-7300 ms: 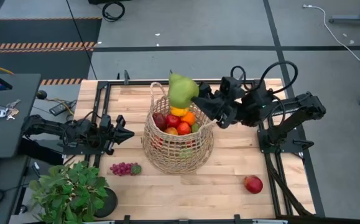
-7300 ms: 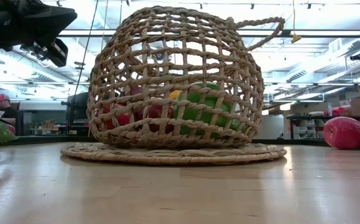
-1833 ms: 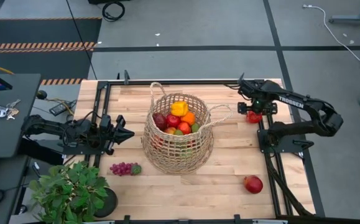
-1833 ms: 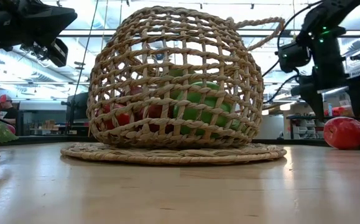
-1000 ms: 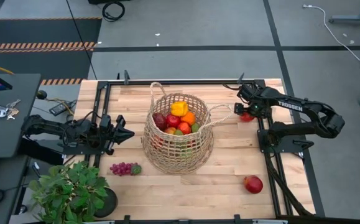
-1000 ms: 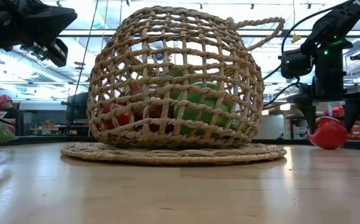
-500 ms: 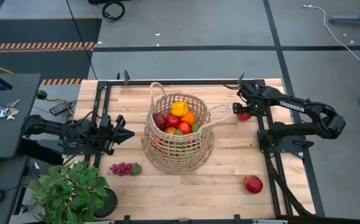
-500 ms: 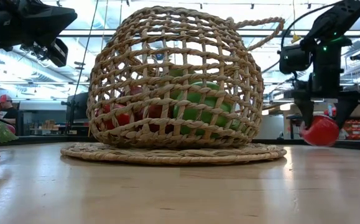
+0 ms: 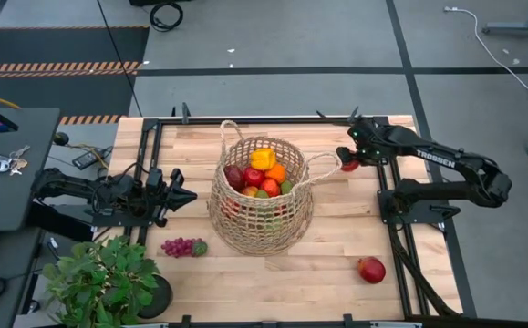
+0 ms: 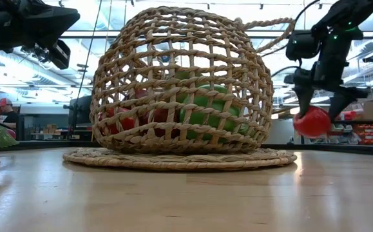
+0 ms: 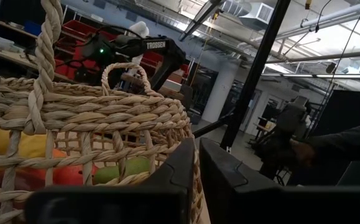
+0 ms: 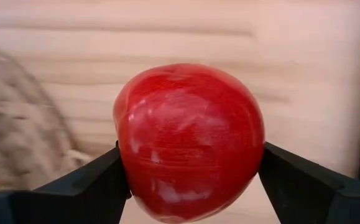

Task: Build produce basket
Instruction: Put the red apple into the brown basket

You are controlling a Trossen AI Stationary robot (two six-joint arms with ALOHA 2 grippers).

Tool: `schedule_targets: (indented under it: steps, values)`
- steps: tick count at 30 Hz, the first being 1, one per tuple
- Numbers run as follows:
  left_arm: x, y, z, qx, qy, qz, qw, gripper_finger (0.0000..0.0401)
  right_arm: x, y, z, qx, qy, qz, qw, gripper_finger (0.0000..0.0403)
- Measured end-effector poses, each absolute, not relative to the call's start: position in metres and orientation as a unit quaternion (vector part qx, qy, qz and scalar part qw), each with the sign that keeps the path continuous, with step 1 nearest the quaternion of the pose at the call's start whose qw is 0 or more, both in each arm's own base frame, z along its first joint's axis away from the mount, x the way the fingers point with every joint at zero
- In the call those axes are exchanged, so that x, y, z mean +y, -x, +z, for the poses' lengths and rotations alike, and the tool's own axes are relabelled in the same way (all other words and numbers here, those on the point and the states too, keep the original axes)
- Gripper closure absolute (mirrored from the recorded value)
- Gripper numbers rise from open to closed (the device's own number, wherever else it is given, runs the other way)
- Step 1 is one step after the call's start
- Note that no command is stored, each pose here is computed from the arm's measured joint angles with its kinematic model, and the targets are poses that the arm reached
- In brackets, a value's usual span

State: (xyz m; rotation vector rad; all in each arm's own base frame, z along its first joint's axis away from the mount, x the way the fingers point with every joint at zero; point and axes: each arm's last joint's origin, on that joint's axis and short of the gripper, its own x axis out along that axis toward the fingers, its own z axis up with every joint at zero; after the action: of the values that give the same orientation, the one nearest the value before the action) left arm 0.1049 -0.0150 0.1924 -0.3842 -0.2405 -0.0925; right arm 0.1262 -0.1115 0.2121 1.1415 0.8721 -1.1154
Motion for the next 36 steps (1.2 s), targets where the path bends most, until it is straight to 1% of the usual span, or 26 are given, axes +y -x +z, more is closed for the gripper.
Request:
schedule_targets:
  steps: [3, 6, 12, 16, 22, 27, 36]
  values:
    - [-0.015, -0.105, 0.192, -0.119, 0.190, -0.046, 0.973, 0.0365, -0.110, -0.130, 0.219, 0.348, -0.496, -0.460, 0.649, 0.0080]
    - [-0.015, -0.105, 0.192, -0.119, 0.190, -0.046, 0.973, 0.0367, -0.110, -0.136, 0.230, 0.298, -0.490, -0.426, 0.699, 0.0080]
    - [-0.015, -0.105, 0.192, -0.119, 0.190, -0.046, 0.973, 0.0373, -0.112, -0.151, 0.263, 0.151, -0.459, -0.348, 0.803, 0.0080]
    - [-0.015, -0.105, 0.193, -0.119, 0.191, -0.046, 0.973, 0.0368, -0.116, -0.158, 0.285, 0.050, -0.438, -0.299, 0.846, 0.0080]
    - [-0.015, -0.105, 0.192, -0.119, 0.190, -0.046, 0.973, 0.0368, -0.120, -0.164, 0.310, -0.069, -0.434, -0.235, 0.867, 0.0080]
    - [-0.015, -0.105, 0.192, -0.119, 0.191, -0.046, 0.973, 0.0373, -0.122, -0.167, 0.327, -0.156, -0.437, -0.187, 0.866, 0.0080]
    - [-0.015, -0.105, 0.192, -0.119, 0.190, -0.046, 0.973, 0.0365, -0.119, -0.175, 0.351, -0.288, -0.428, -0.089, 0.852, 0.0080]
